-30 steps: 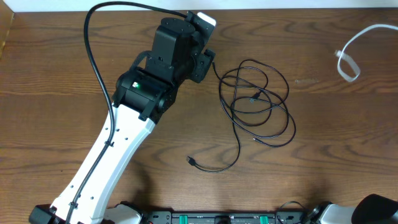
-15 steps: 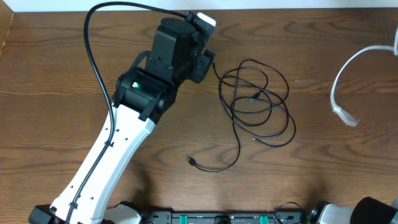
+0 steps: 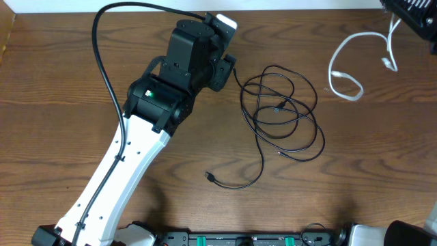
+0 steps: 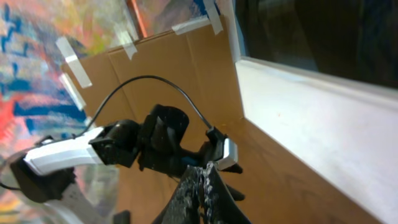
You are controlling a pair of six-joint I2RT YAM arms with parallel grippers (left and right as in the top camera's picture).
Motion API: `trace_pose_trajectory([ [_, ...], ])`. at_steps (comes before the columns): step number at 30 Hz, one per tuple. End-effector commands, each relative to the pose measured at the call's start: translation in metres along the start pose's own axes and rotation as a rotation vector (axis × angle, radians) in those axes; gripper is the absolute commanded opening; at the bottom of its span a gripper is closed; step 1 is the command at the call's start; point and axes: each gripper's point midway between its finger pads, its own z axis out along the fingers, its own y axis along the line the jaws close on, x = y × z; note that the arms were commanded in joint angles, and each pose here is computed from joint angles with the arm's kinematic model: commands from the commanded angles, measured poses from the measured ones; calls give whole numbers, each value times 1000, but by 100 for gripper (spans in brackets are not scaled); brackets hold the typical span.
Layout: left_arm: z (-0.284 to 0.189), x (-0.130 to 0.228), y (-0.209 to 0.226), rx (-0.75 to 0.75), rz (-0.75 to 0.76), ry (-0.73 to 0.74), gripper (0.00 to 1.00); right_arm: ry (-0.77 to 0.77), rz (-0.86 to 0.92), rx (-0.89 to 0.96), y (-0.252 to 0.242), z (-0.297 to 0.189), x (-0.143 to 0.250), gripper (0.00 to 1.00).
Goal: Untangle cables
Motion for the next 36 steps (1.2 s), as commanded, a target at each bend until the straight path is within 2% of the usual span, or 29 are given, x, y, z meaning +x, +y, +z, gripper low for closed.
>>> trace_pose_trajectory([
  [1,-10,-6,3,-3,-15,-26,61,-41,116,15,-23,0,-1,2],
  [8,-10,-6,-2,24,-17,-28,61,-255,557,161,-86,-10,-11,2],
  [11,-10,-6,-2,23,-17,-28,61,-301,656,226,-107,-10,-3,2],
  [15,-10,-6,-2,23,-17,-28,61,-338,777,414,-148,-16,27,2],
  [17,-10,-6,-2,23,-16,-28,61,-339,851,606,-176,-30,60,2],
  [20,-10,-7,-2,23,-16,-29,61,-279,837,762,-190,-36,90,2],
  [25,-10,-6,-2,23,-16,-28,61,-192,757,933,-198,-36,112,2],
  [31,-10,-7,-2,23,-16,-29,61,-46,604,1188,-193,-51,126,2],
  [36,-10,-6,-2,23,-16,-28,61,59,512,1322,-183,-71,129,1],
])
